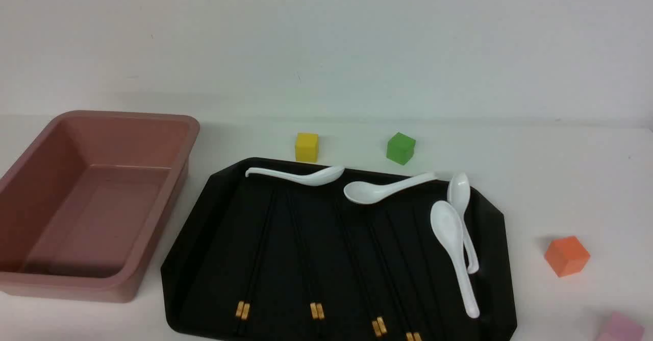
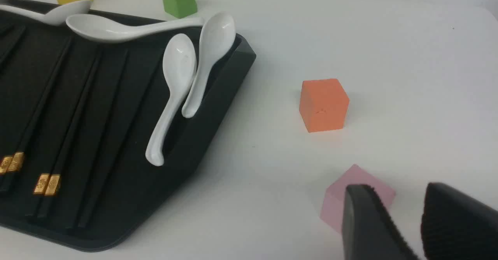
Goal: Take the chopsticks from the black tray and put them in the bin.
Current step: Use the left arm to grab a pair of chopsticks
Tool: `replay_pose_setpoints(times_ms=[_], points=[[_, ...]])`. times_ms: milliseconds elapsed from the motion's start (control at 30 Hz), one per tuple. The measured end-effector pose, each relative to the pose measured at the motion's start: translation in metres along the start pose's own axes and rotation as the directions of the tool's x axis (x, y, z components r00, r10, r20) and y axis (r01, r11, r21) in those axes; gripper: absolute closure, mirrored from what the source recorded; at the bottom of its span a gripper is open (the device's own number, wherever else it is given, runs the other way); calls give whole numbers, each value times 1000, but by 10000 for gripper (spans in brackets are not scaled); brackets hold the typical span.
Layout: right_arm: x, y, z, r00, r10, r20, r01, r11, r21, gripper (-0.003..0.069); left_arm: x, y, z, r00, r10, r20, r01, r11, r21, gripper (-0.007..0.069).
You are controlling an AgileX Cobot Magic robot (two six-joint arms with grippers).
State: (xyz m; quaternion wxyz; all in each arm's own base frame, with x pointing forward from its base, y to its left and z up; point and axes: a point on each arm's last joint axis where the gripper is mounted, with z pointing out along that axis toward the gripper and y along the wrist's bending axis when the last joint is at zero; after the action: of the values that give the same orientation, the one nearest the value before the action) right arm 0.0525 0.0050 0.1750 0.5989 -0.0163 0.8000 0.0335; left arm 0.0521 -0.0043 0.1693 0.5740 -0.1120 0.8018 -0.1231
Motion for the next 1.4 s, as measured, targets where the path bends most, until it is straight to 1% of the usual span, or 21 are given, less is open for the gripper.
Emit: replay_pose_setpoints(times_ms=[1300, 1333, 1400], points=[[0, 0, 0, 1000, -1, 0, 1, 1000, 0, 419, 0, 0, 0, 1000, 3, 0, -3, 1000, -1, 387], [0, 0, 0, 1000, 0, 0, 0, 1000, 0, 419, 0, 0, 0, 1000, -3, 1, 3, 1000, 1, 387], [0, 0, 0, 1000, 0, 0, 0, 1000, 0, 419, 0, -2, 0, 996, -89, 0, 89, 996, 23, 387]])
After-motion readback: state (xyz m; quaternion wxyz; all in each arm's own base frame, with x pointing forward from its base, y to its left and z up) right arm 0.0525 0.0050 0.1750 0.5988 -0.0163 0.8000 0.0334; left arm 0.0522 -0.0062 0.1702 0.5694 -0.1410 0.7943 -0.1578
